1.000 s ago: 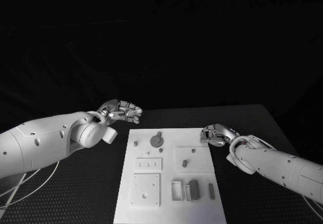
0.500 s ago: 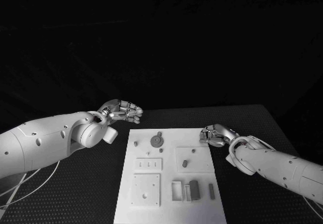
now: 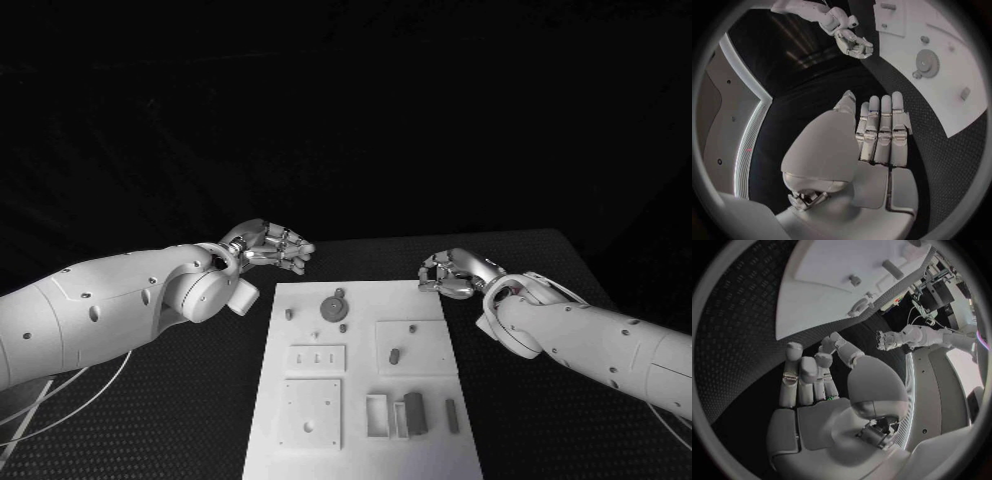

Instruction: Assemble the parts on the task board

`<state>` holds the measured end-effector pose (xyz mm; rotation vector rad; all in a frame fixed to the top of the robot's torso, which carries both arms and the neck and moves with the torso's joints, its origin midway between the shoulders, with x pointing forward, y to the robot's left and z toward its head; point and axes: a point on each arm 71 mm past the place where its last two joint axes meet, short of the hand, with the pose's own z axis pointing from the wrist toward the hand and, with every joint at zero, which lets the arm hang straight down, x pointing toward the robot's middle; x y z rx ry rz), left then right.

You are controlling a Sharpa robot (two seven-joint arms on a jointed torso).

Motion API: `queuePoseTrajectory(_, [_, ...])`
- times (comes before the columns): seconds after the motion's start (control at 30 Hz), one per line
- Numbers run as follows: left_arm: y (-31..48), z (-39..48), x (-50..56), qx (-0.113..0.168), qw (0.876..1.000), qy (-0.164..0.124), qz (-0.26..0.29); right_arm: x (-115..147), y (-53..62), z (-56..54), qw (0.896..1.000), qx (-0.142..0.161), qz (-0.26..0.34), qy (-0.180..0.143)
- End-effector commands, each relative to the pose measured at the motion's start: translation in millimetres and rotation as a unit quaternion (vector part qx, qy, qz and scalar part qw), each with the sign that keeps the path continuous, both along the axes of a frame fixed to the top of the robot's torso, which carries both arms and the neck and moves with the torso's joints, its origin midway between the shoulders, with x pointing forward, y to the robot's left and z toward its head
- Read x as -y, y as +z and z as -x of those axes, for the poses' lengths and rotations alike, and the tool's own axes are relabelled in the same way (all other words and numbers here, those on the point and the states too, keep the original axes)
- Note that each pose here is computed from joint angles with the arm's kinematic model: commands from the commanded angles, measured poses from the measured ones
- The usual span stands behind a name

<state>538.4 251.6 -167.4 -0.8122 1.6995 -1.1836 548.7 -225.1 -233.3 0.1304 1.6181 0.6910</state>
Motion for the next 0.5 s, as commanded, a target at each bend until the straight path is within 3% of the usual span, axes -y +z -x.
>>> queuePoseTrajectory(0.03, [-4.3,0.0,5.0,-0.016,0.998,-0.007,-0.056,-10,6.5,0.9,0.999,-0.006,0.032,-0.012])
queuePoseTrajectory(0.1, [-4.8,-0.2,9.4,-0.017,0.996,-0.018,-0.081,-18,9.0,1.1,0.999,-0.024,0.047,-0.006])
queuePoseTrajectory(0.23, [-1.6,-4.2,25.7,-0.009,0.994,-0.017,-0.103,-35,14.0,3.5,0.998,-0.023,0.062,-0.002])
queuePoseTrajectory(0.4, [-5.8,-3.5,47.6,-0.040,0.991,-0.027,-0.121,-55,17.2,9.9,0.997,-0.027,0.069,0.005])
queuePoseTrajectory(0.5, [-7.4,-2.1,61.6,-0.043,0.988,-0.032,-0.143,-72,18.6,16.2,0.997,-0.036,0.068,0.016])
